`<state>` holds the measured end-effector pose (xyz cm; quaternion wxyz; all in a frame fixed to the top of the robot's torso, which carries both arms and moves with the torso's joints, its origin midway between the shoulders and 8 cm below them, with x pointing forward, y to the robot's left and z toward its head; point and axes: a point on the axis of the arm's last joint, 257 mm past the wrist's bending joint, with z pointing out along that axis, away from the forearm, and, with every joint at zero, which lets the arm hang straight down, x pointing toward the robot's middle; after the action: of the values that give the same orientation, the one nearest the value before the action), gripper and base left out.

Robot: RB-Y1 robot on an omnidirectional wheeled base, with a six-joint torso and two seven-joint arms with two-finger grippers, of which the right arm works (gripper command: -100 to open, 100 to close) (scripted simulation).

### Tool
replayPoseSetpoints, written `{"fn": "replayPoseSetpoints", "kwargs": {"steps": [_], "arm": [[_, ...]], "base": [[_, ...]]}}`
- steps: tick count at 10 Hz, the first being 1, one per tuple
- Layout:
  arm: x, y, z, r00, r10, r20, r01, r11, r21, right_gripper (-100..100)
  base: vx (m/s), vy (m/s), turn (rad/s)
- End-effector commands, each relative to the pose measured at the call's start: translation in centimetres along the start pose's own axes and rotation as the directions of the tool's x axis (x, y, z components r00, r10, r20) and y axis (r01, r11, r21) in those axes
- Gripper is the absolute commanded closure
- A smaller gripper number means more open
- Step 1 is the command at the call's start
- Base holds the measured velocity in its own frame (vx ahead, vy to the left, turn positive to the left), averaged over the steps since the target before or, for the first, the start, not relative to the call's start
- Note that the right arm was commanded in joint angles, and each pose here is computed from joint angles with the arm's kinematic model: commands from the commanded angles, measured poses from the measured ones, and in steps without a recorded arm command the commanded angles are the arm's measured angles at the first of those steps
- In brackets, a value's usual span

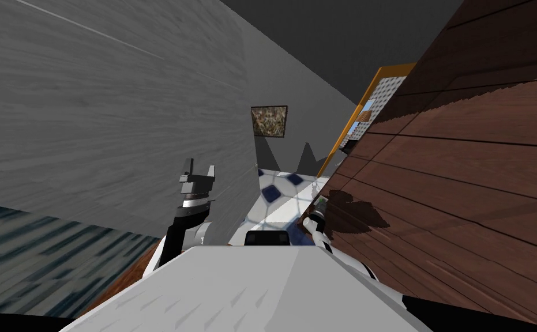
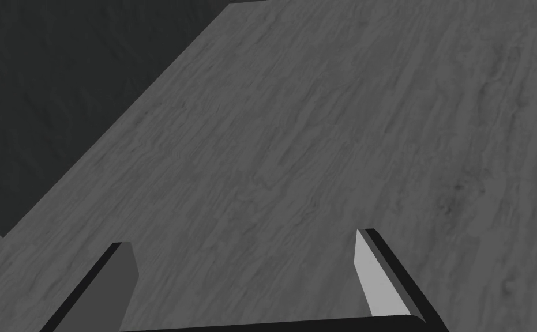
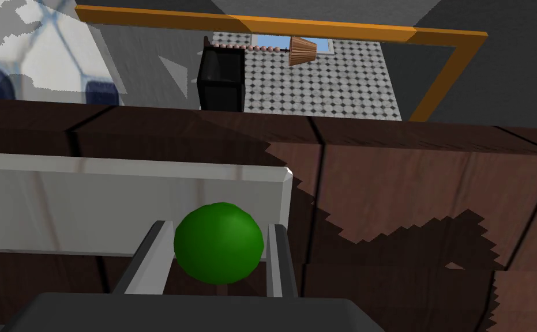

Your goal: Push the door open

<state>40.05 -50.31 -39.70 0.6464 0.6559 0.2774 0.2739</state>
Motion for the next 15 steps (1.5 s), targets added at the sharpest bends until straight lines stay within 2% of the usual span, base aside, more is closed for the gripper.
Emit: {"fn": "replayPoseSetpoints", "kwargs": {"steps": [1, 7, 9, 10, 11, 12, 13, 15], "arm": [[-0.7, 0.5, 0.26, 1.0, 0.0, 0.022, 0.0, 1.0, -0.012, 100], [-4.0, 0.6, 0.19, 0.99, 0.001, 0.142, 0.001, 1.0, -0.016, 100], [-4.0, 0.6, 0.19, 0.99, 0.001, 0.142, 0.001, 1.0, -0.016, 100], [-4.9, 0.6, 0.03, 0.985, 0.002, 0.174, 0.001, 1.0, -0.015, 100], [-5.0, 0.6, 0.0, 0.984, 0.002, 0.179, 0.001, 1.0, -0.015, 100], [-4.5, 0.1, -0.22, 0.986, 0.001, 0.167, -0.001, 1.0, -0.003, 100], [-5.8, 0.3, -0.17, 0.979, 0.001, 0.202, 0.001, 1.0, -0.008, 100], [-7.0, 0.4, -0.19, 0.972, 0.001, 0.235, 0.001, 1.0, -0.011, 100]], "base": [[0.161, -0.056, -0.033], [0.2, -0.108, -0.036], [0.077, -0.035, -0.021], [0.105, -0.066, -0.024], [0.144, -0.052, -0.033], [0.055, -0.014, -0.012], [0.114, -0.065, -0.015], [0.16, -0.102, -0.017]]}}
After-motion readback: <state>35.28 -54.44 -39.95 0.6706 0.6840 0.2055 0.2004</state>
